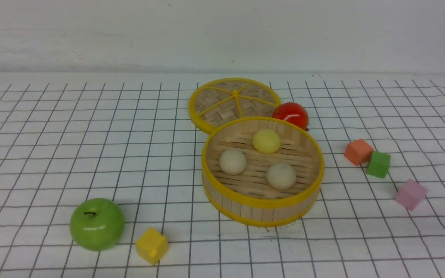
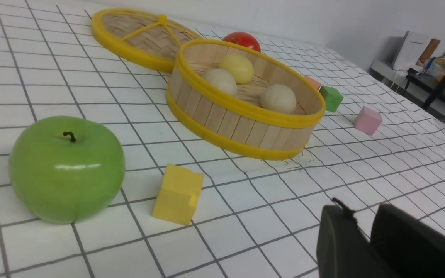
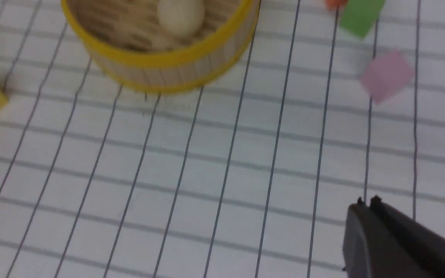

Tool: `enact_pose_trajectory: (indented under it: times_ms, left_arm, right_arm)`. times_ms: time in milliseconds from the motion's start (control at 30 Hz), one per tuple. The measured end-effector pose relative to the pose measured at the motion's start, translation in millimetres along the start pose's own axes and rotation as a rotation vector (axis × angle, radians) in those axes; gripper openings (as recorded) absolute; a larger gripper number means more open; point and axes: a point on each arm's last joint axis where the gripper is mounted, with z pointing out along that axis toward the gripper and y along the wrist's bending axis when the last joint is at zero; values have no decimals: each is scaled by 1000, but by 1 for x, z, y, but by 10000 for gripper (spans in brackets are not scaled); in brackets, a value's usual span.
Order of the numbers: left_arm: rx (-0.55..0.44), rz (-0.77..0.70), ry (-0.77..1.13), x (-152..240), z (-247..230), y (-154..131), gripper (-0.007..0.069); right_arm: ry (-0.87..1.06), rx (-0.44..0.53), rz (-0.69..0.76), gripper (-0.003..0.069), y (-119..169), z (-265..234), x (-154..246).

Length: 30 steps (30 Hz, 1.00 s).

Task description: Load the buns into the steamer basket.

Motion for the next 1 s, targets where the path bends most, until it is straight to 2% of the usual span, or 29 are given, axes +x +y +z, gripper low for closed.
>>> enact_pose_trajectory:
  times_ms: [33,67,100,167,333,1000]
  left_arm:
    - [0,0,0,0,0,0,127]
    - [0,0,0,0,0,0,127]
    - [0,0,0,0,0,0,128]
    - [0,0,0,0,0,0,128]
    - [0,0,0,0,0,0,130]
    - [-1,0,17,2,0,0,153]
  right_arm:
    - [-86,22,0,-20,-4,2,24]
    - [-120,26,-2,-20,-4,-2,24]
    - [-205,66,2,-20,-9,7,57]
    - [-257,101,9,-20,-14,25,98]
    - [-283,113,17,-20,-18,53,146]
    - [-316,97,81,-14,-16,53,145]
